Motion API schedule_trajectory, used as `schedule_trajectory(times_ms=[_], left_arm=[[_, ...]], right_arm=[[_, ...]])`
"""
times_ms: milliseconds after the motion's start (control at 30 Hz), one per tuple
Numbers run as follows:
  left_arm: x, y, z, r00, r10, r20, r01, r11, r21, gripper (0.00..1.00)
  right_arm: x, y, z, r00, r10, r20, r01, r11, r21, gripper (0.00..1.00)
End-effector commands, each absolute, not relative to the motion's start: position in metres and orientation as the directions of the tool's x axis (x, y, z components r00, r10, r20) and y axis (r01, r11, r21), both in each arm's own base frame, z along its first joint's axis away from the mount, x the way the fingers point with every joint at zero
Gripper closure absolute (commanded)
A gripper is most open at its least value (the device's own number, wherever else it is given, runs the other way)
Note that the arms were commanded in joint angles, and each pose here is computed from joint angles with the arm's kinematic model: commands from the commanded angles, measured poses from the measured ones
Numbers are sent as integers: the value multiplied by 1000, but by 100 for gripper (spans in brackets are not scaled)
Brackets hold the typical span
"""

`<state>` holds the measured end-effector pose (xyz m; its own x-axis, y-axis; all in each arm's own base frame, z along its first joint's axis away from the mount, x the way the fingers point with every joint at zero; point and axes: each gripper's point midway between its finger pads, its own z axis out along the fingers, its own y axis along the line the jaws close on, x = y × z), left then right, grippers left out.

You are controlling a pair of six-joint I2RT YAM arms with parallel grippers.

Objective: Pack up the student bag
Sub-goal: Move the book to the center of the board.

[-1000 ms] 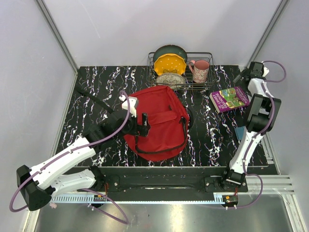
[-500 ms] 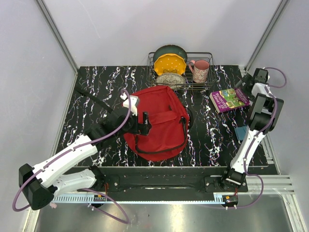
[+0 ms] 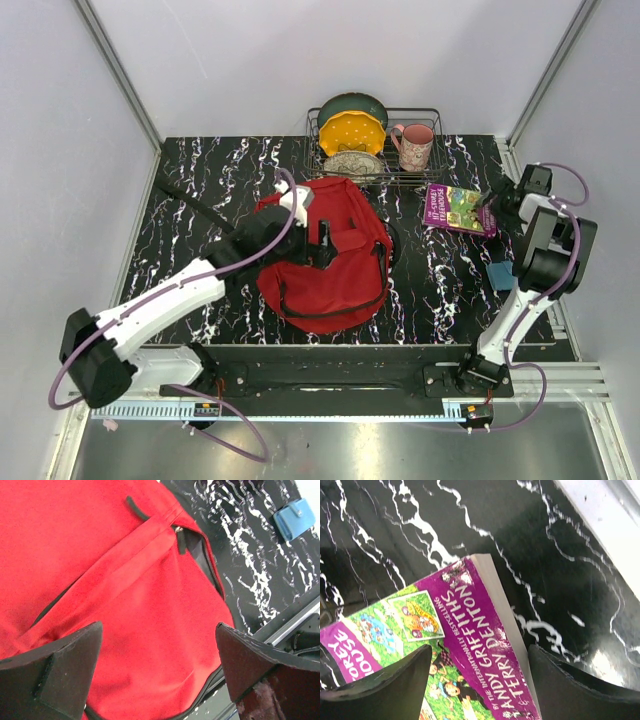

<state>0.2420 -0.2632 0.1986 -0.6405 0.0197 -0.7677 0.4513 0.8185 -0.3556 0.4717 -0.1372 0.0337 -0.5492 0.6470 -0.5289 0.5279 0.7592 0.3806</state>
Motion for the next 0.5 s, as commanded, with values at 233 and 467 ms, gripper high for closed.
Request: schedule_trajectory(times_ms=[233,467], left_arm=[[293,-363,258,-592,-34,-805,605,641,-472,1],[293,-390,247,-645,-18,-764,607,595,-527,1]], right_arm=[[435,-90,49,-605,630,-488,411,771,486,28],[425,-74,51,-605,657,-450,395,738,547,58]])
